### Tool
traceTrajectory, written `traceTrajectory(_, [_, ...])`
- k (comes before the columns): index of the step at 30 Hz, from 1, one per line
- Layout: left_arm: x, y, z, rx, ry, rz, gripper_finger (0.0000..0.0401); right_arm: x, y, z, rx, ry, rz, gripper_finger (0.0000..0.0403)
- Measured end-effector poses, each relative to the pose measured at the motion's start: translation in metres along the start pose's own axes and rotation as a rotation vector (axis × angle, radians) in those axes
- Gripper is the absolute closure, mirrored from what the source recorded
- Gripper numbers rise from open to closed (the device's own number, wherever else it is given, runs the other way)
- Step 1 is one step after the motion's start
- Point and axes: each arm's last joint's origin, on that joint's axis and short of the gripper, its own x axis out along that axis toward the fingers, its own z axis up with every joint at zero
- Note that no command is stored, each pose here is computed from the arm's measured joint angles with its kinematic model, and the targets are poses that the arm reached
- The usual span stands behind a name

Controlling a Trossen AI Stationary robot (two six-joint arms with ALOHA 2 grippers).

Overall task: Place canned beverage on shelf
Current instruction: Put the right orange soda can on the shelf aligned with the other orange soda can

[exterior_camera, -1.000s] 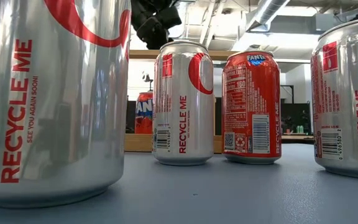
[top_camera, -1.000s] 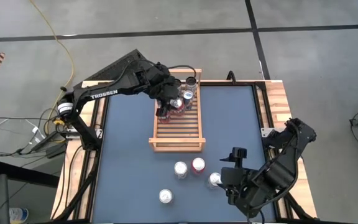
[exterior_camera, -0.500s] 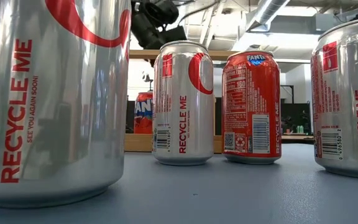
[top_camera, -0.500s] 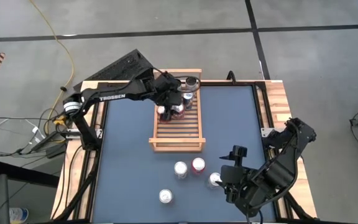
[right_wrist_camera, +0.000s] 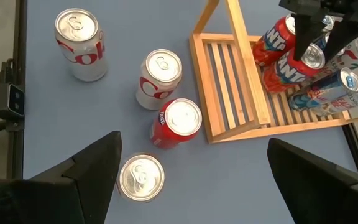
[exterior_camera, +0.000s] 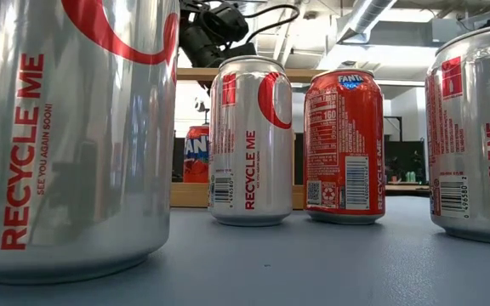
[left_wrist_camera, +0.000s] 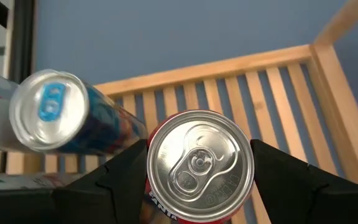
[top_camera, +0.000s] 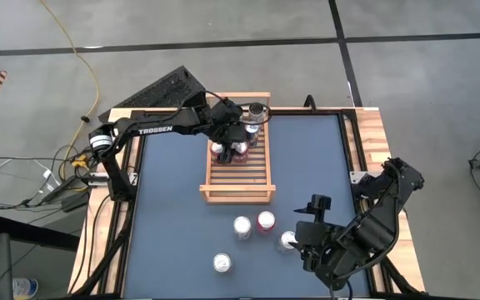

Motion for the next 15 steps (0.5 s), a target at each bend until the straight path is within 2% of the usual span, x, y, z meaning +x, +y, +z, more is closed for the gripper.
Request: traceTrajectory(15, [0.0028, -0.0013, -0.006, -0.003, 0.027, 0.008, 0.0164, 0.0, 0.0, 0.0, -0.004, 0.0, 0.0, 0.0028])
